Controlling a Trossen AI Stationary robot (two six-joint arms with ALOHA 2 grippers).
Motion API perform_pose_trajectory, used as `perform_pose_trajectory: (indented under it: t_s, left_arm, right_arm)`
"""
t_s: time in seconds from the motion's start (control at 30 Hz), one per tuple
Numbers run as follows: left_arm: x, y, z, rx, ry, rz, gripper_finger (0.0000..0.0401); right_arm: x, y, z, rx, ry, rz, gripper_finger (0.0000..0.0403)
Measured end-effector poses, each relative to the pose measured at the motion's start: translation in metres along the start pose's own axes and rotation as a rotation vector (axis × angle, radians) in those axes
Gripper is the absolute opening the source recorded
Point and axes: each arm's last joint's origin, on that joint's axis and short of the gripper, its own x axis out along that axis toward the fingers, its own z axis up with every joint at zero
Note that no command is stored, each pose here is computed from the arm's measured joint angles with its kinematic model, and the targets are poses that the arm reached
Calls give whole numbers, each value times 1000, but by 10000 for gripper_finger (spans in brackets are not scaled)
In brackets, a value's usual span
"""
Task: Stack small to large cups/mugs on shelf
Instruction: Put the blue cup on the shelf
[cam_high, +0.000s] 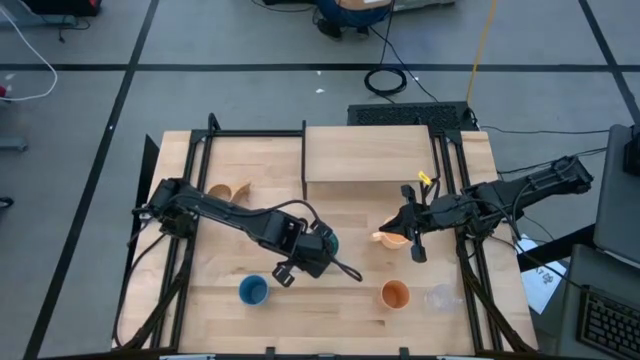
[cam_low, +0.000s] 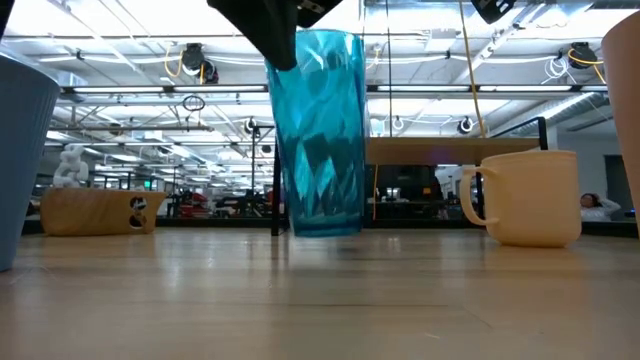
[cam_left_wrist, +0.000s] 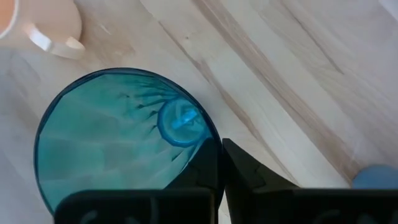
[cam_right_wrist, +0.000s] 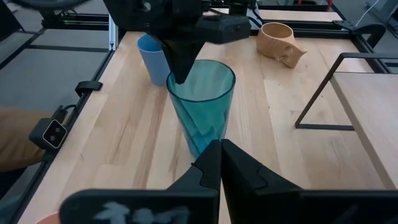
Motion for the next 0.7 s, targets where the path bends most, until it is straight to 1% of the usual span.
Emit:
perform_pose_trajectory:
  t_s: [0.13, 0.23, 0.37, 0.47, 0.63, 0.7]
  left_arm:
    - [-15, 3, 5, -1, -21, 10, 5]
    - [-28, 5, 8, 1, -31, 15, 5]
    - [-51, 9, 12, 18, -51, 26, 5]
    - [-70, 15, 14, 28, -84, 47, 5]
    - [-98, 30, 7, 11, -99, 80, 5]
    - [-107, 37, 3, 0, -102, 92, 5]
  right_arm:
    - [0, 0, 0, -4, -2, -10, 0]
    - [0, -1, 0, -3, -8, -50, 0]
    - [0, -3, 0, -4, -16, -106, 0]
    - [0, -3, 1, -1, -26, -108, 0]
    - [0, -2, 6, 2, -70, -102, 0]
    - [0, -3, 8, -8, -94, -123, 0]
